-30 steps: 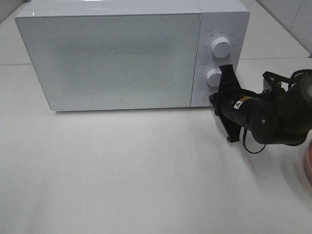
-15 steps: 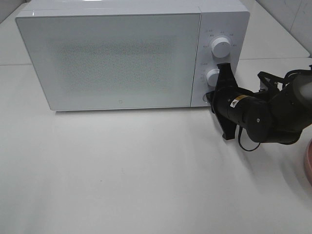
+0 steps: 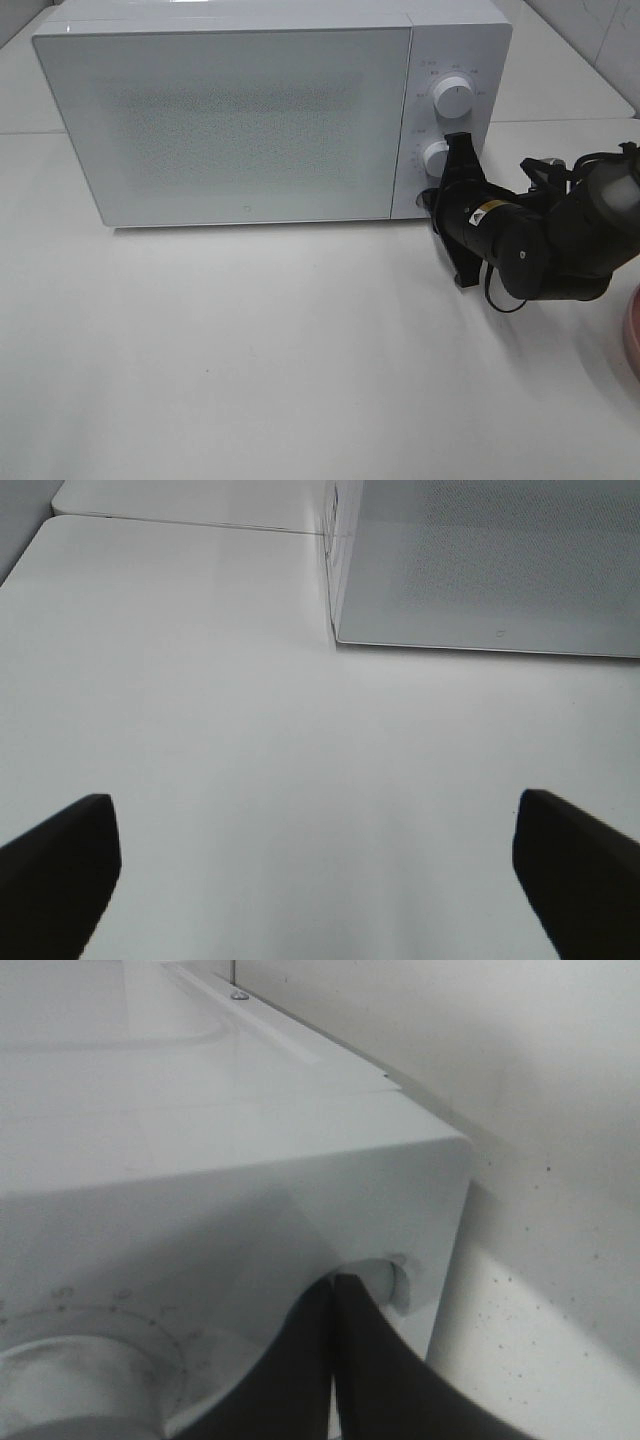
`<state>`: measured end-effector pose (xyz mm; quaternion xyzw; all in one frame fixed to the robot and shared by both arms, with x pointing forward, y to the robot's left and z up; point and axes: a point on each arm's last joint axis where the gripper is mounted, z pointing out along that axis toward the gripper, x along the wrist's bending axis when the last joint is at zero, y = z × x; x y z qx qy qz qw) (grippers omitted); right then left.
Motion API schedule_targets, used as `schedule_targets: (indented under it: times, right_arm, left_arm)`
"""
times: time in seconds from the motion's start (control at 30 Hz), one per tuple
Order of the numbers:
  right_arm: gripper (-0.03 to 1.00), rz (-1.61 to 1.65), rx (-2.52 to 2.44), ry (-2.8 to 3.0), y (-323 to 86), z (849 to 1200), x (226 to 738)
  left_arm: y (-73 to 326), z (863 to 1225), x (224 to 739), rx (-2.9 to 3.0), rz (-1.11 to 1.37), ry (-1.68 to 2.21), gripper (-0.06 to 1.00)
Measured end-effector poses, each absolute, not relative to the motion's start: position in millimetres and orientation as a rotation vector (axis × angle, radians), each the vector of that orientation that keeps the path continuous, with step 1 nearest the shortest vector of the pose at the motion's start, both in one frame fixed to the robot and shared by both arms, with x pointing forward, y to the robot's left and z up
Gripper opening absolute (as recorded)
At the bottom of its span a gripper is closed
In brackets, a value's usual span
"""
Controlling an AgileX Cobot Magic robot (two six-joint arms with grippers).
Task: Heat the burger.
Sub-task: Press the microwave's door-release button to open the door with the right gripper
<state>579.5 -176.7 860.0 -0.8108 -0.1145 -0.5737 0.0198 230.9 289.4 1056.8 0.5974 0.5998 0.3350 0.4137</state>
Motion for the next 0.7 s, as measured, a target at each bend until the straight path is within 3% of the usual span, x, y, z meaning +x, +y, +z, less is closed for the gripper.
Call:
schedule_targets:
  times: [0.7]
  right_arm:
    - [0.0,-1.77,-2.521,-0.389,-174.2,857.6,585.2]
  left_arm:
    - [289.4,1056.8,230.9,1.502,0.842,1.508,0.99]
